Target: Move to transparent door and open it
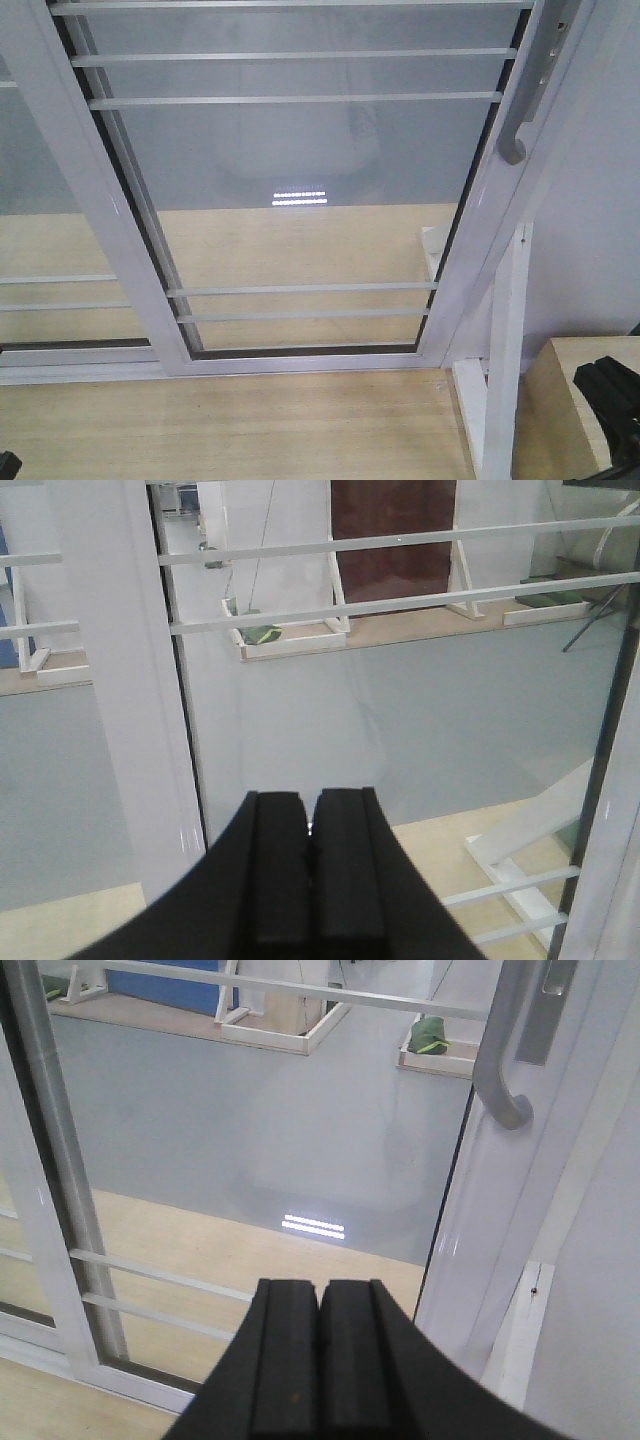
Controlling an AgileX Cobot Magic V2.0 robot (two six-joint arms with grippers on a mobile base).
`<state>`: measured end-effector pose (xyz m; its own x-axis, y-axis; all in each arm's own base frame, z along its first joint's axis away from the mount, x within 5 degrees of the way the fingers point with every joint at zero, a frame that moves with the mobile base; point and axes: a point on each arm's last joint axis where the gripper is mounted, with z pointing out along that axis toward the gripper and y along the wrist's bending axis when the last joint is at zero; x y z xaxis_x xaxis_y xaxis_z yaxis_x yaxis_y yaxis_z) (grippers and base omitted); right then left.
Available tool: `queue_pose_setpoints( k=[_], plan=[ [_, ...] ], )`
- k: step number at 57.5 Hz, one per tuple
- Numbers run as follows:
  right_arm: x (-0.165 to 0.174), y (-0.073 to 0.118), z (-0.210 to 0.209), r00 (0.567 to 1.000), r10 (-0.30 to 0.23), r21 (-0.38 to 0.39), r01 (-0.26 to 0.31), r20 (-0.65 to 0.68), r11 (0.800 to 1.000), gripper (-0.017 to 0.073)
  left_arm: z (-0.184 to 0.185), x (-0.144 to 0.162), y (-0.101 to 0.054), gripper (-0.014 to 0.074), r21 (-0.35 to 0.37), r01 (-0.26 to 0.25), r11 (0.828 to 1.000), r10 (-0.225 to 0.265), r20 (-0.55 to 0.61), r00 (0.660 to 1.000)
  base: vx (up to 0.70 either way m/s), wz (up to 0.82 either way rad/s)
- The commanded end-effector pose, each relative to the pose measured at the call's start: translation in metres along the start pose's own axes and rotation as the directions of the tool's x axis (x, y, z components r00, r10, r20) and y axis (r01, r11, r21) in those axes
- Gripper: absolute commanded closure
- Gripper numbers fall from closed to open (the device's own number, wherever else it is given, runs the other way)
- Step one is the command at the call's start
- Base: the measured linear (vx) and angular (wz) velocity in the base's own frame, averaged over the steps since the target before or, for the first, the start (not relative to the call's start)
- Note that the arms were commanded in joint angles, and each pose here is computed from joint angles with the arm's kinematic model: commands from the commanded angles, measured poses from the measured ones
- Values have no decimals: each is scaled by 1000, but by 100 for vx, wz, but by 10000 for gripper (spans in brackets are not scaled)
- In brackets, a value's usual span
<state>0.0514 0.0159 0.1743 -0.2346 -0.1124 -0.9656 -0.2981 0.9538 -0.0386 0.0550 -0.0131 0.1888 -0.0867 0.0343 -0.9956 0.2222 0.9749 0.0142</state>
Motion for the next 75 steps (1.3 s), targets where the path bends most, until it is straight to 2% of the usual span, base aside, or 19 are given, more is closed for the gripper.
queue_pose_setpoints(
  k=[1, 31, 45, 55, 62, 75],
  plan=[
    [-6, -1, -1, 996, -22, 14, 20, 86, 1000, 565, -1, -6, 1, 600, -6, 10, 1000, -9, 95, 995, 0, 0],
    [-6, -1, -1, 996, -25, 15, 24, 87, 1000, 565, -1, -6, 1, 600, -6, 10, 1000, -9, 95, 995, 0, 0],
    [-12, -1, -1, 989, -16, 17, 13, 148, 1000, 565, -1, -6, 1, 600, -6, 10, 1000, -9, 95, 995, 0, 0],
    [-19, -1, -3, 973, 25, 11, -29, 228, 1000, 565, -1, -6, 1, 600, -6, 10, 1000, -9, 95, 995, 0, 0],
    [-24, -2, -4, 958, 24, 16, -30, 287, 999, 565, -1, -6, 1, 600, -7, 10, 1000, -9, 102, 995, 0, 0],
    [-25, -2, -4, 955, 23, 17, -29, 295, 999, 565, -1, -7, 1, 600, -7, 8, 1000, -8, 104, 995, 0, 0]
  ],
)
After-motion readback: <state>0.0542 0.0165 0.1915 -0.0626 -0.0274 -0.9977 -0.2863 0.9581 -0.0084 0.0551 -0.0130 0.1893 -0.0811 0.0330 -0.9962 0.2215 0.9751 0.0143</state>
